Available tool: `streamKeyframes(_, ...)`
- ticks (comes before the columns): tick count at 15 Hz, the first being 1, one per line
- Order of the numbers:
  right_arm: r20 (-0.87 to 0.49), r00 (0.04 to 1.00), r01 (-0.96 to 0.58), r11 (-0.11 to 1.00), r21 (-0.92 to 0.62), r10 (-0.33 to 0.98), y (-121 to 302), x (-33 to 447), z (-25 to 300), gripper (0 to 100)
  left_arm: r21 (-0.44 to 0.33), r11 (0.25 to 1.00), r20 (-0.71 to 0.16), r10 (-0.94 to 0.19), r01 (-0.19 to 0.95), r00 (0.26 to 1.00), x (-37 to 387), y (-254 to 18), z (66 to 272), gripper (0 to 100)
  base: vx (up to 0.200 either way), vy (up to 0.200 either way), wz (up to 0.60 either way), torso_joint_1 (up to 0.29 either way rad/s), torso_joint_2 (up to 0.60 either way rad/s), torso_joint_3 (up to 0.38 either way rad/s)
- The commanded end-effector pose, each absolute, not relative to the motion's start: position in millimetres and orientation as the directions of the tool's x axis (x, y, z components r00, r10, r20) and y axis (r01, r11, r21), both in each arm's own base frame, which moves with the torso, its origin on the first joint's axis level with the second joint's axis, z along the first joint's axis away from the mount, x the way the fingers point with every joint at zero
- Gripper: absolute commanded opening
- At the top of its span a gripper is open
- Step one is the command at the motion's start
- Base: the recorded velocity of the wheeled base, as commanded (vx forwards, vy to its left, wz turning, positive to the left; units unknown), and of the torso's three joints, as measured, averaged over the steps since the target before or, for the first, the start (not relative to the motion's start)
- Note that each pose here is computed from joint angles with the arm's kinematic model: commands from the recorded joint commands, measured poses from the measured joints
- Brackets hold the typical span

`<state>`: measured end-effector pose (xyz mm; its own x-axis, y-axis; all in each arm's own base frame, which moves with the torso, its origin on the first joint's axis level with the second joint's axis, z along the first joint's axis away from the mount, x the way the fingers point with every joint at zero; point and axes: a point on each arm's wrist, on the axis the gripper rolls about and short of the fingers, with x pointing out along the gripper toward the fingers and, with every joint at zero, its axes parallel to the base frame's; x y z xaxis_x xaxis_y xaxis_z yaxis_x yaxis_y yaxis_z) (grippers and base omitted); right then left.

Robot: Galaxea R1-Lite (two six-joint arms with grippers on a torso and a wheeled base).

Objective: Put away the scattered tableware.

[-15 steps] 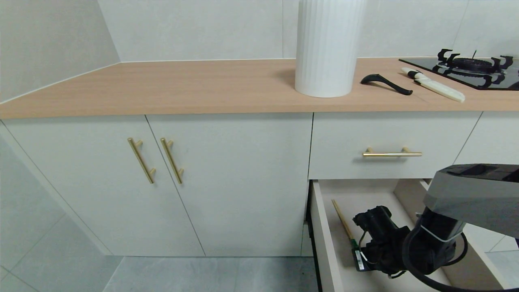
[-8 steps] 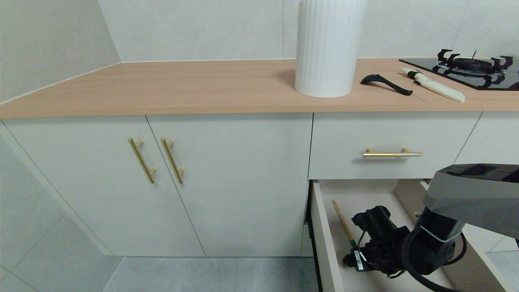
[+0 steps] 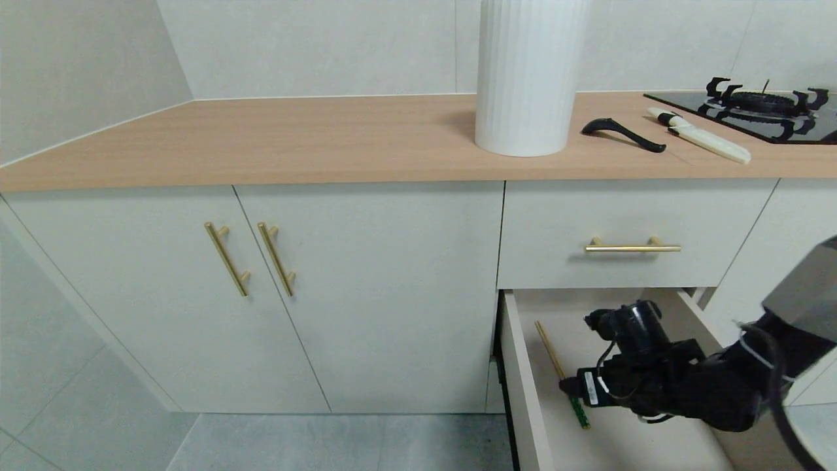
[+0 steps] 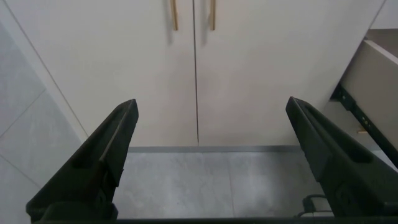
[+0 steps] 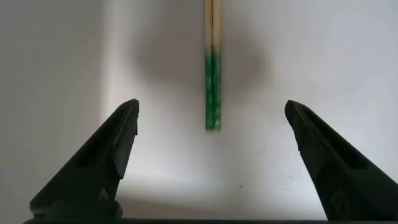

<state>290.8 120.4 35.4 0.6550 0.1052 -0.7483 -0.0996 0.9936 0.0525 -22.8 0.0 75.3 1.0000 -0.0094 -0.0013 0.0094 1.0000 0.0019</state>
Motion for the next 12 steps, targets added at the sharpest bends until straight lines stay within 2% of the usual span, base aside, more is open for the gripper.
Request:
streamKeyframes(1,-0.568,0.814,-0.101,0.992,0.070,0.123,104,270,111,100,0.002,1.000,-0.002,-0.009,0.009,1.000,-23,0,75,100,0.000,0.000,0.00,0.000,0.00,0.000)
streamKeyframes(4,-0.444,0.889,-0.110,0.993,0.032,0.112,85,250,153,100,0.003,1.000,-0.002,-0.009,0.009,1.000,-23,0,75,100,0.000,0.000,0.00,0.000,0.00,0.000)
streamKeyframes(7,-0.352,0.929,-0.124,0.992,0.001,0.116,75,231,179,100,0.002,1.000,-0.002,-0.009,0.009,1.000,-23,0,75,100,0.000,0.000,0.00,0.000,0.00,0.000)
streamKeyframes(12,-0.273,0.954,-0.129,0.992,-0.014,0.121,69,217,199,100,0.002,1.000,-0.002,-0.009,0.009,1.000,-23,0,75,100,0.000,0.000,0.00,0.000,0.00,0.000)
